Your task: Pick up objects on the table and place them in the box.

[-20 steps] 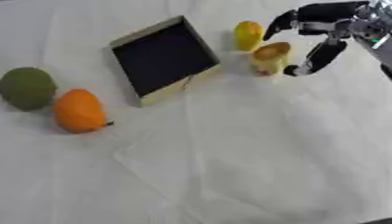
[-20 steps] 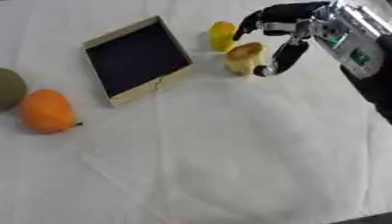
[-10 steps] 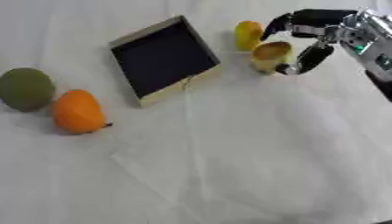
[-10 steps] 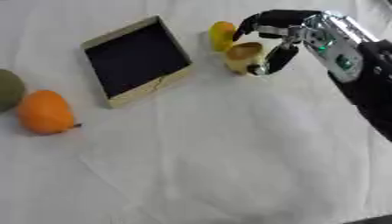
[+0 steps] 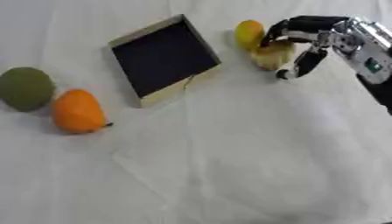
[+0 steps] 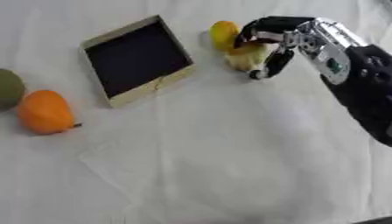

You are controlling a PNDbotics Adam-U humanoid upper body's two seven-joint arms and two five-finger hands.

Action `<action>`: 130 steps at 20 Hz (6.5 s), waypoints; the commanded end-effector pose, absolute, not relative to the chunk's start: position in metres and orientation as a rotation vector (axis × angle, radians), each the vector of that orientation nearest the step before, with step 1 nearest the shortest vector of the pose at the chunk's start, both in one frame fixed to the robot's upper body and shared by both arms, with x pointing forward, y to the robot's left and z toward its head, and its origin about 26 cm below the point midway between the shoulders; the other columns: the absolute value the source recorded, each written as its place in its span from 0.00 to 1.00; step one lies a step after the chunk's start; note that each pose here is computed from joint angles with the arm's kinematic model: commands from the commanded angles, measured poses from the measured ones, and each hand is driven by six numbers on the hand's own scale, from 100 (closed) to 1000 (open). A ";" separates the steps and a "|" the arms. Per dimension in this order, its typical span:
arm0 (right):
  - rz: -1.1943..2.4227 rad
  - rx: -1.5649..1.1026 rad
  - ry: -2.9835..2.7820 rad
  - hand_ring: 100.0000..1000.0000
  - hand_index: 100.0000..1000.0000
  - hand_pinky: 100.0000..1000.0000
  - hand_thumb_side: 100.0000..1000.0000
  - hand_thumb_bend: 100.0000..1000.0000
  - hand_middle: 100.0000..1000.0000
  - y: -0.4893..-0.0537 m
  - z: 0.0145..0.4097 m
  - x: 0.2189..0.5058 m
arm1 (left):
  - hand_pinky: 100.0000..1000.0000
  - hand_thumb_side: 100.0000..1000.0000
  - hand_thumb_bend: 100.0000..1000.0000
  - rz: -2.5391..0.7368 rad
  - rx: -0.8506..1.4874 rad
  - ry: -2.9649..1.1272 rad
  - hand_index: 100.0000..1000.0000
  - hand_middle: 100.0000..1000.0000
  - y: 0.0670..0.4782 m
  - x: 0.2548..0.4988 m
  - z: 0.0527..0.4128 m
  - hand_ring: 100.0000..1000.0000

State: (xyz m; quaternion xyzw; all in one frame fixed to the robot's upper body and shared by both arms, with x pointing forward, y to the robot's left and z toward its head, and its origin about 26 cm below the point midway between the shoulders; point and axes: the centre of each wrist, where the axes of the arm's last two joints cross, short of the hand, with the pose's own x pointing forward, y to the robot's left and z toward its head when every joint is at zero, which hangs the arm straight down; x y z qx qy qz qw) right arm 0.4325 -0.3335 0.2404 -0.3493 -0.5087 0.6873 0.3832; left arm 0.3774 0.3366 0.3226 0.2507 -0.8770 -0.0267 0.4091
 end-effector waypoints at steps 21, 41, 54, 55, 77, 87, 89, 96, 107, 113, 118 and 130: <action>1.534 -1.145 -1.857 0.64 0.46 0.82 0.00 0.23 0.43 -0.280 0.333 0.389 | 0.67 0.74 0.00 -0.073 0.658 -2.225 0.79 0.63 0.341 0.373 0.332 0.70; 1.738 -0.778 -1.817 0.68 0.55 0.83 0.00 0.18 0.51 -0.162 0.301 0.449 | 0.67 0.74 0.00 -0.113 0.597 -2.281 0.79 0.64 0.320 0.375 0.344 0.70; 1.885 -0.843 -1.663 0.92 0.88 0.90 0.19 0.24 0.84 -0.164 0.283 0.465 | 0.67 0.74 0.00 -0.119 0.591 -2.286 0.79 0.64 0.316 0.375 0.345 0.70; 1.894 -0.848 -1.656 0.93 0.88 0.90 0.19 0.25 0.85 -0.164 0.284 0.465 | 0.67 0.74 0.00 -0.119 0.591 -2.286 0.79 0.64 0.316 0.375 0.344 0.70; 1.580 -1.199 -1.540 0.94 0.89 0.90 0.04 0.37 0.86 -0.288 0.352 0.436 | 0.67 0.73 0.00 -0.113 0.650 -2.256 0.79 0.64 0.329 0.373 0.339 0.70; 1.619 -1.154 -1.420 0.94 0.90 0.90 0.05 0.39 0.86 -0.311 0.337 0.441 | 0.67 0.73 0.00 -0.109 0.649 -2.273 0.79 0.64 0.328 0.371 0.342 0.70; 1.618 -1.141 -1.408 0.94 0.90 0.90 0.06 0.38 0.86 -0.312 0.334 0.444 | 0.67 0.73 0.00 -0.109 0.647 -2.274 0.79 0.64 0.327 0.371 0.343 0.70; 1.628 -1.089 -1.392 0.95 0.91 0.90 0.08 0.37 0.86 -0.313 0.326 0.452 | 0.67 0.73 0.00 -0.107 0.645 -2.275 0.79 0.64 0.326 0.371 0.343 0.70; 1.634 -1.054 -1.352 0.95 0.90 0.90 0.10 0.38 0.86 -0.316 0.317 0.460 | 0.66 0.74 0.00 -0.106 0.640 -2.276 0.79 0.64 0.324 0.372 0.343 0.70; 1.648 -1.062 -1.268 0.94 0.90 0.90 0.09 0.43 0.86 -0.320 0.307 0.467 | 0.66 0.74 0.00 -0.106 0.637 -2.280 0.79 0.64 0.322 0.372 0.344 0.70; 1.635 -1.076 -1.251 0.93 0.90 0.89 0.09 0.40 0.83 -0.321 0.299 0.474 | 0.66 0.74 0.00 -0.107 0.635 -2.280 0.79 0.63 0.321 0.372 0.344 0.70; 1.519 -1.102 -1.403 0.78 0.66 0.84 0.00 0.06 0.54 -0.312 0.302 0.474 | 0.66 0.74 0.00 -0.112 0.636 -2.269 0.79 0.63 0.321 0.374 0.341 0.71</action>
